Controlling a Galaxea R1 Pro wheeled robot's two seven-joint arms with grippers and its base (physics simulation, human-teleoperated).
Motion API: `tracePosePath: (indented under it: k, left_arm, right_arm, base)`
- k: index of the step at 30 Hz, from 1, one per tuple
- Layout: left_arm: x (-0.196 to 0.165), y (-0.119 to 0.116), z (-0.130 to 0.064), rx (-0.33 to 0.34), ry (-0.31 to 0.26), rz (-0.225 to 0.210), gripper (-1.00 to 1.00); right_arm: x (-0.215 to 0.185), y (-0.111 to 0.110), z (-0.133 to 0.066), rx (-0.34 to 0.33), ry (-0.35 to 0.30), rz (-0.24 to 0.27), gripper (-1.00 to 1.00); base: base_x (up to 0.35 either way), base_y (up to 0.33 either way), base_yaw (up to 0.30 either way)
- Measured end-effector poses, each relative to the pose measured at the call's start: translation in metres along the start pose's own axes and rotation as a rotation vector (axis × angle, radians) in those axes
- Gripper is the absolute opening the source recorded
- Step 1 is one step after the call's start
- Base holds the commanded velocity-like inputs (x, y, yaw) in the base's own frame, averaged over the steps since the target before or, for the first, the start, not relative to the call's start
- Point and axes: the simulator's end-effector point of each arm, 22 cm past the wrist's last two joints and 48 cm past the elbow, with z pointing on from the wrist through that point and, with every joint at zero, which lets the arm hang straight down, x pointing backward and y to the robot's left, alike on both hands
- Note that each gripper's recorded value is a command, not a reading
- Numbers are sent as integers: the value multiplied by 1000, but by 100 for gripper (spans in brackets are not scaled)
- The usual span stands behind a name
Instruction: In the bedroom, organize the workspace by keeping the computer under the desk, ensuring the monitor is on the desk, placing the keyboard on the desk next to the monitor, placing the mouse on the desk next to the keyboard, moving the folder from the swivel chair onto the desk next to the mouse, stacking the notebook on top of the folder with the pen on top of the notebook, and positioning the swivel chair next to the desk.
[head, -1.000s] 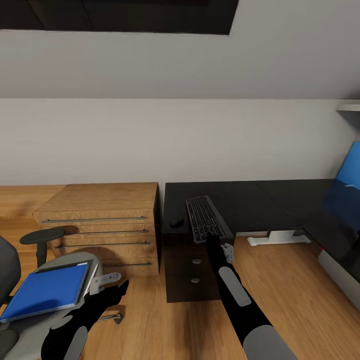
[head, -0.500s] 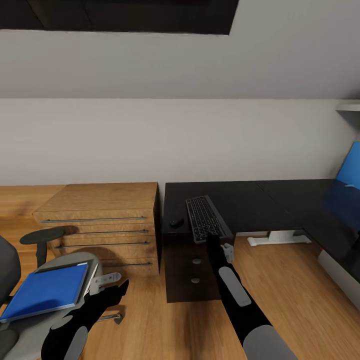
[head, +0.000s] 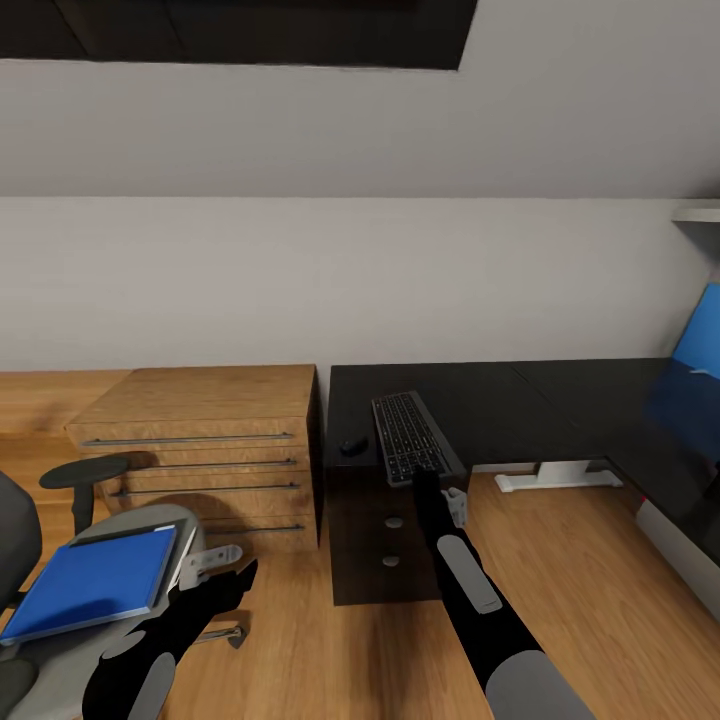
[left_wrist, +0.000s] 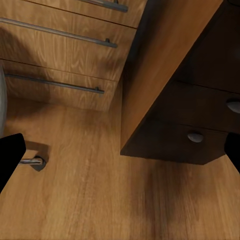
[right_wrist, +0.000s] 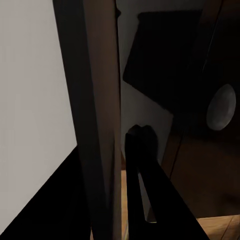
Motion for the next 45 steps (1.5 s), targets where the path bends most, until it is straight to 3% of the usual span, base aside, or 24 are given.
tracePosePath:
  k: [15, 16, 45]
  left_arm:
    - [0, 0, 0, 0, 0, 0, 100]
    - [0, 0, 0, 0, 0, 0, 100]
    - [0, 0, 0, 0, 0, 0, 100]
  right_arm:
    - [0, 0, 0, 0, 0, 0, -100]
    - [0, 1, 0, 0, 0, 0, 100]
    - [1, -8, 0, 27, 3, 16, 100]
  base:
    - [0, 0, 0]
    - [0, 0, 0]
    - [-40, 0, 0]
